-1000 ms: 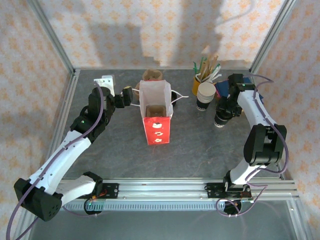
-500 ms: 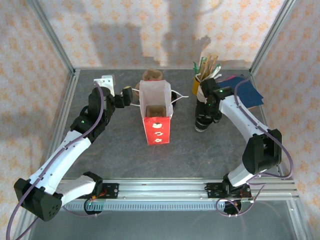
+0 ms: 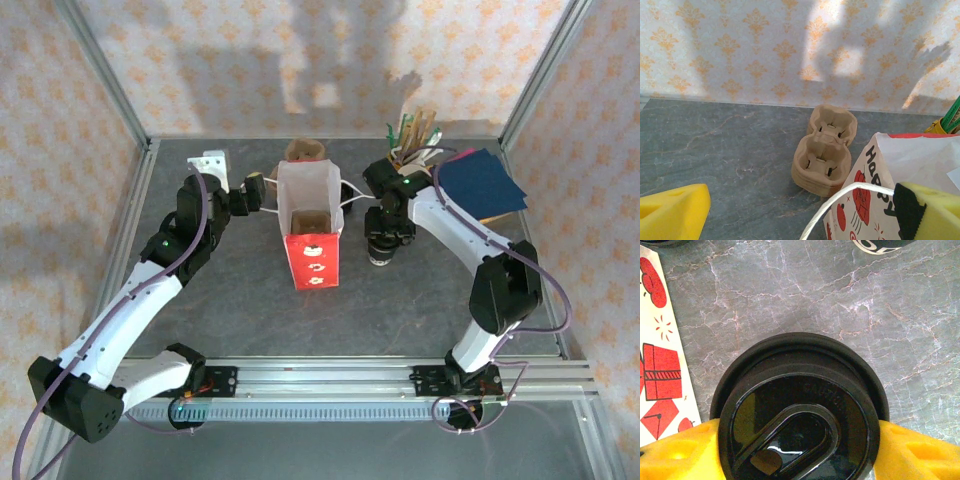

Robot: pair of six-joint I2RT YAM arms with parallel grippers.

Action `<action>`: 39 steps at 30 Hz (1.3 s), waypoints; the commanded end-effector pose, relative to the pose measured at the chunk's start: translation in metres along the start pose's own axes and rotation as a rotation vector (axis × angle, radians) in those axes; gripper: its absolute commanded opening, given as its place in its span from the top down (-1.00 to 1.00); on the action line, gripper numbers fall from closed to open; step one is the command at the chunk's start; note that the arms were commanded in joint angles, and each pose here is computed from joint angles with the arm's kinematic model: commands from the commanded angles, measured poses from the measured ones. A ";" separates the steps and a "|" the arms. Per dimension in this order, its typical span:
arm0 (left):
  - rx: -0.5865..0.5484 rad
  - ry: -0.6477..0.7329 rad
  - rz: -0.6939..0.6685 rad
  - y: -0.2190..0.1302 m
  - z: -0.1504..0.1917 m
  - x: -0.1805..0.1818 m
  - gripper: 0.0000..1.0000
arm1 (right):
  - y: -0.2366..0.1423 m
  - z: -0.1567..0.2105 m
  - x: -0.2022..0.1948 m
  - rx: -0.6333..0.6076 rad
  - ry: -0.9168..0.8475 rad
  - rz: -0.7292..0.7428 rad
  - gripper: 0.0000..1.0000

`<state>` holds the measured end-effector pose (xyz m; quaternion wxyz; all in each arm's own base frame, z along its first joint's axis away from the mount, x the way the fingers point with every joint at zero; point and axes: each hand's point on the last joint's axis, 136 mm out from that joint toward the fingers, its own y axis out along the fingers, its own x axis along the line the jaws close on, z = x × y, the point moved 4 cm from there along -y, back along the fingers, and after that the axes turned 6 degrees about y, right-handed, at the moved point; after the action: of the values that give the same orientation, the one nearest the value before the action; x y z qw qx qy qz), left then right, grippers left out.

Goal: Pack the takeout coffee

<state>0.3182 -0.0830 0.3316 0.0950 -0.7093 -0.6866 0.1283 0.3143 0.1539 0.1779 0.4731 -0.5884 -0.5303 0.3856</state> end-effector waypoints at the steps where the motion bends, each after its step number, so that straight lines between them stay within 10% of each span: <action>1: -0.019 0.008 -0.025 -0.006 -0.007 0.006 -0.91 | -0.001 0.003 -0.002 0.009 0.021 0.026 -0.33; 39: -0.017 0.013 -0.029 -0.008 -0.007 0.007 -0.91 | 0.023 0.008 0.002 0.116 0.053 0.028 -0.53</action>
<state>0.3175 -0.0826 0.3319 0.0952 -0.7092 -0.6867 0.1284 0.3163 0.1607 0.1671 0.5081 -0.5807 -0.5092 0.3813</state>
